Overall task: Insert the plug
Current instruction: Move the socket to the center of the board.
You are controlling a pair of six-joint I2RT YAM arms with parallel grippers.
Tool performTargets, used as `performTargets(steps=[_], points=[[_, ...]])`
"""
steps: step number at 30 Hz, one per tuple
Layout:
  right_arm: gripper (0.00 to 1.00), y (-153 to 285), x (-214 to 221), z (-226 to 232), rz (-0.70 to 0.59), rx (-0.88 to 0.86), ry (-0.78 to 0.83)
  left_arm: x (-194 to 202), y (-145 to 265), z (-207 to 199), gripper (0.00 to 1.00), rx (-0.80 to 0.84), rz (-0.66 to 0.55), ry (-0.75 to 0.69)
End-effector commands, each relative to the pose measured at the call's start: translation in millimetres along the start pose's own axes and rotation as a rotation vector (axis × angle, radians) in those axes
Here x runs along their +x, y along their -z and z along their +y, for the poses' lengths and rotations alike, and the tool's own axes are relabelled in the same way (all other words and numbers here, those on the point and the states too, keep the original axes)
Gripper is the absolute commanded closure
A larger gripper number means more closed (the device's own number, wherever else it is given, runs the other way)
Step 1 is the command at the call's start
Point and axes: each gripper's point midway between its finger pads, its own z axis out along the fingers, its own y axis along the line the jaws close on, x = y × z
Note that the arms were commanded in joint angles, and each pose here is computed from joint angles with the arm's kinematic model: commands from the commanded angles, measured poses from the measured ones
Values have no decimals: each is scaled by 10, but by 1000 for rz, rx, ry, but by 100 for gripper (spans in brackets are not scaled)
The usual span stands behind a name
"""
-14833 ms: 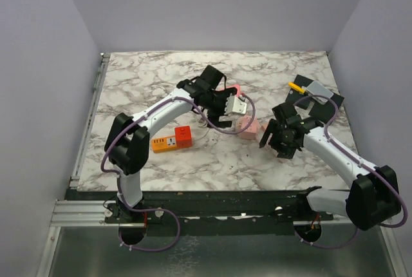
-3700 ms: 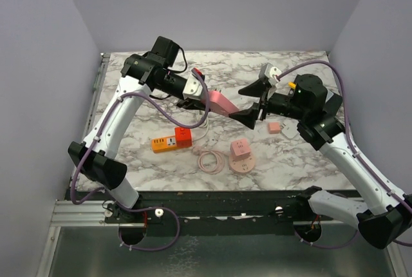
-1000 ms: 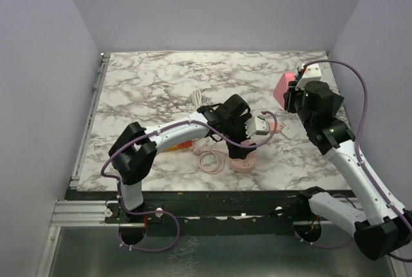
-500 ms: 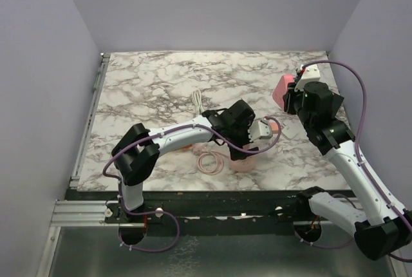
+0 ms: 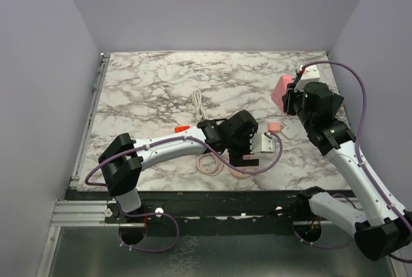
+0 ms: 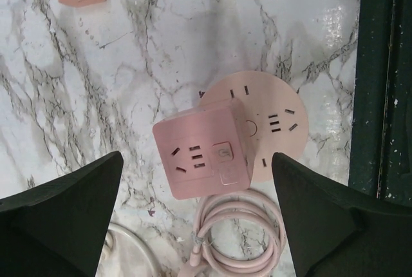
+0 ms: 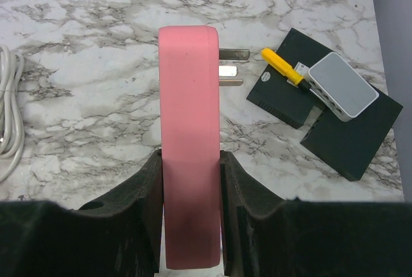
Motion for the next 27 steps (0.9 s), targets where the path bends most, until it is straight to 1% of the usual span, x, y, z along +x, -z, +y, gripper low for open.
performTargets(steps=[1, 5, 12, 17, 22, 27], points=[[99, 101, -209, 6, -57, -23, -29, 100, 92, 208, 1, -93, 15, 144], [99, 114, -213, 12, -57, -28, -29, 91, 84, 362, 1, -110, -19, 339], [99, 133, -216, 51, -56, -52, -36, 46, -75, 121, 1, 39, -48, 416], [99, 147, -216, 58, -53, -59, -30, 81, -164, 83, 1, 80, -37, 431], [99, 157, -211, 42, -51, -54, -22, 210, -229, 3, 1, 158, 22, 454], [99, 145, -212, 38, -49, -49, -21, 461, -282, -52, 1, 172, 89, 362]])
